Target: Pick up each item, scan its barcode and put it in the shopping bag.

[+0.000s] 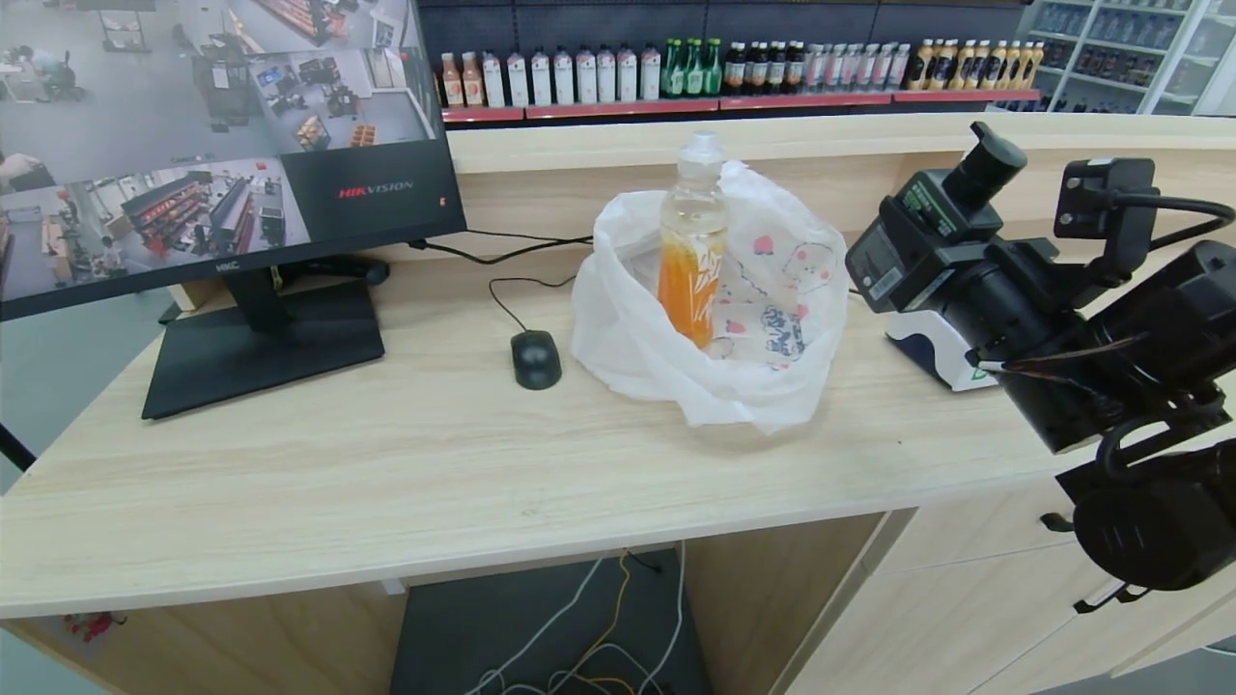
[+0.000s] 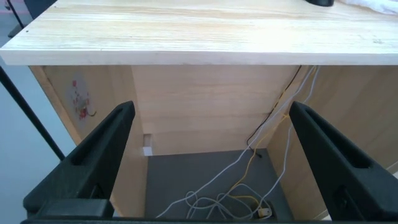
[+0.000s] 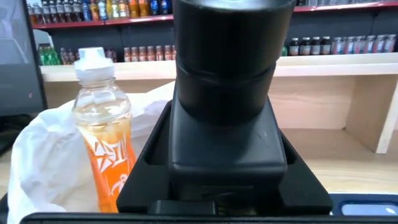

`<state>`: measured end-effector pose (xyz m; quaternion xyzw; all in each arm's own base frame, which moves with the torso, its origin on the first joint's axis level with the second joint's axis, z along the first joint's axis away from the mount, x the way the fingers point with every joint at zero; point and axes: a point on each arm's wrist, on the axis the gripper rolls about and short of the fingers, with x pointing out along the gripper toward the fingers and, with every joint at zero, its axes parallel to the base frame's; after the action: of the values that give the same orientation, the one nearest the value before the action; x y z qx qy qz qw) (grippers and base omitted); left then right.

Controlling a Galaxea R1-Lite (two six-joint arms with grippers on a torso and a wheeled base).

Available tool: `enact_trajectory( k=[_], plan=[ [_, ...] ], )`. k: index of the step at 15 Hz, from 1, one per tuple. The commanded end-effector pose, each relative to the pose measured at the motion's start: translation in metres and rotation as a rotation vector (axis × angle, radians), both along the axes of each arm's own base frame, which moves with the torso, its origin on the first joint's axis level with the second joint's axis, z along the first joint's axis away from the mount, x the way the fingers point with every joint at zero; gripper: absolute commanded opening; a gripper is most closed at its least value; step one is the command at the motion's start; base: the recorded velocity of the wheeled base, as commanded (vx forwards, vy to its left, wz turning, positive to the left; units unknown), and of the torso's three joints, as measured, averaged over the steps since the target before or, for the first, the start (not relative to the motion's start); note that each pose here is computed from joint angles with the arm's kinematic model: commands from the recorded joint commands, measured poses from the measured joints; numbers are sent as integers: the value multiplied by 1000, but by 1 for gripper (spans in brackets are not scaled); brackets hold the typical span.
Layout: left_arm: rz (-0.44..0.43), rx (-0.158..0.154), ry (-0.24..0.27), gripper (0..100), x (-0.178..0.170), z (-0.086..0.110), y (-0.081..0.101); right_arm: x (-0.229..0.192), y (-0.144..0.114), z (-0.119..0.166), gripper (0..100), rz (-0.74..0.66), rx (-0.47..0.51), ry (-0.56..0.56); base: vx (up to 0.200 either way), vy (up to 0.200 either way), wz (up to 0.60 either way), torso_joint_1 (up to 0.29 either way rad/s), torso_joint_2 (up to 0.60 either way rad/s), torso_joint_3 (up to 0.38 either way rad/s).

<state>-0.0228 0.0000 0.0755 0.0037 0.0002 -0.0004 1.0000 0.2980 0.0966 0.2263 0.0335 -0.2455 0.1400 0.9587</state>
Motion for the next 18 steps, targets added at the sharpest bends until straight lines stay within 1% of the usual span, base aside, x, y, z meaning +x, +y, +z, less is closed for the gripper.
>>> enact_trajectory(
  k=[1,3,9,11,12,14,16,18],
  plan=[
    [-1,0,0,100,0,0,0,2,1,-4,0,2,-4,14,0,0,600,7,2,7],
    [-1,0,0,100,0,0,0,1,0,-2,0,-2,-3,5,0,0,600,5,5,2],
    [-1,0,0,100,0,0,0,10,-3,-2,0,-15,-14,21,0,0,0,0,0,0],
    [-1,0,0,100,0,0,0,20,-10,3,0,-19,-43,78,0,0,0,0,0,0],
    [1,0,0,100,0,0,0,23,-11,6,0,-18,-49,87,0,0,0,0,0,0],
    [-1,0,0,100,0,0,0,40,-23,17,0,-28,-76,139,0,0,0,0,0,0],
    [-1,0,0,100,0,0,0,52,-31,16,0,-29,-98,178,0,0,0,0,0,0],
    [-1,0,0,100,0,0,0,64,-34,8,0,-33,-104,201,0,0,0,0,0,0]
  ],
)
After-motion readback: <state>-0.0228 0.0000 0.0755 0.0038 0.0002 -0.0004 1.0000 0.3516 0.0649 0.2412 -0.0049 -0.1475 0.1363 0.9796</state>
